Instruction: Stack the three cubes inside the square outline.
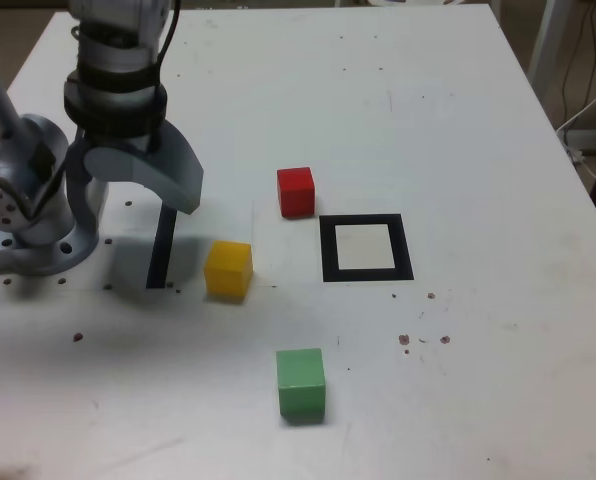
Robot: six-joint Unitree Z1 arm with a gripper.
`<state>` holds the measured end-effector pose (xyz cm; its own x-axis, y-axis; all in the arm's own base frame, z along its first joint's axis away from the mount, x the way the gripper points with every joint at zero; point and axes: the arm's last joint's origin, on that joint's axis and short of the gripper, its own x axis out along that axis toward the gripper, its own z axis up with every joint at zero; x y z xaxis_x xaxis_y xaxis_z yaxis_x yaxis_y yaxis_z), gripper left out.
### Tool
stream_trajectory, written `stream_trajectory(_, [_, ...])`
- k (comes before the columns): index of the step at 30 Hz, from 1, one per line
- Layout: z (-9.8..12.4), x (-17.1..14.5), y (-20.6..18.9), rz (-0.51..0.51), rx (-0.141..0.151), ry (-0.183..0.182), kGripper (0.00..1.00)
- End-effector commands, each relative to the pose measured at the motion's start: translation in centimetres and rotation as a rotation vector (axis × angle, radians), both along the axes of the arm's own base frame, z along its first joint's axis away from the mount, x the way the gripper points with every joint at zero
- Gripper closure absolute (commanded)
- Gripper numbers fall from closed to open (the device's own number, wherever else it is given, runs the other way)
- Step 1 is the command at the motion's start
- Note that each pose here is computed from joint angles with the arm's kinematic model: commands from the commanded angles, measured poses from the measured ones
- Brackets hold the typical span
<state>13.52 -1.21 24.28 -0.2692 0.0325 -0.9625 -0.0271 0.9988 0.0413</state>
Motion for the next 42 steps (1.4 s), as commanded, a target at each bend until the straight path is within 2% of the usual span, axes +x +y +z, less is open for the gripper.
stream_trajectory(1, [0.2, -0.1, 0.0, 0.003, 0.001, -0.007, 0.0])
stream_trajectory(6, [0.6, 0.3, 0.0, 0.002, 0.0, -0.026, 0.0])
stream_trajectory(10, [1.4, 0.8, 0.0, -0.001, 0.01, -0.049, 0.0])
stream_trajectory(15, [2.6, 2.2, 0.0, -0.007, 0.022, -0.096, 0.0])
stream_trajectory(22, [4.3, 5.3, 0.0, -0.002, 0.019, -0.175, 0.0])
stream_trajectory(26, [4.9, 7.3, 0.4, 0.013, 0.026, -0.198, 0.0])
stream_trajectory(29, [4.7, 8.9, 0.8, 0.023, 0.034, -0.191, 0.0])
stream_trajectory(34, [3.5, 11.5, 1.8, 0.042, 0.045, -0.153, 0.0])
stream_trajectory(42, [1.2, 14.2, 3.6, 0.072, 0.031, -0.103, 0.01])
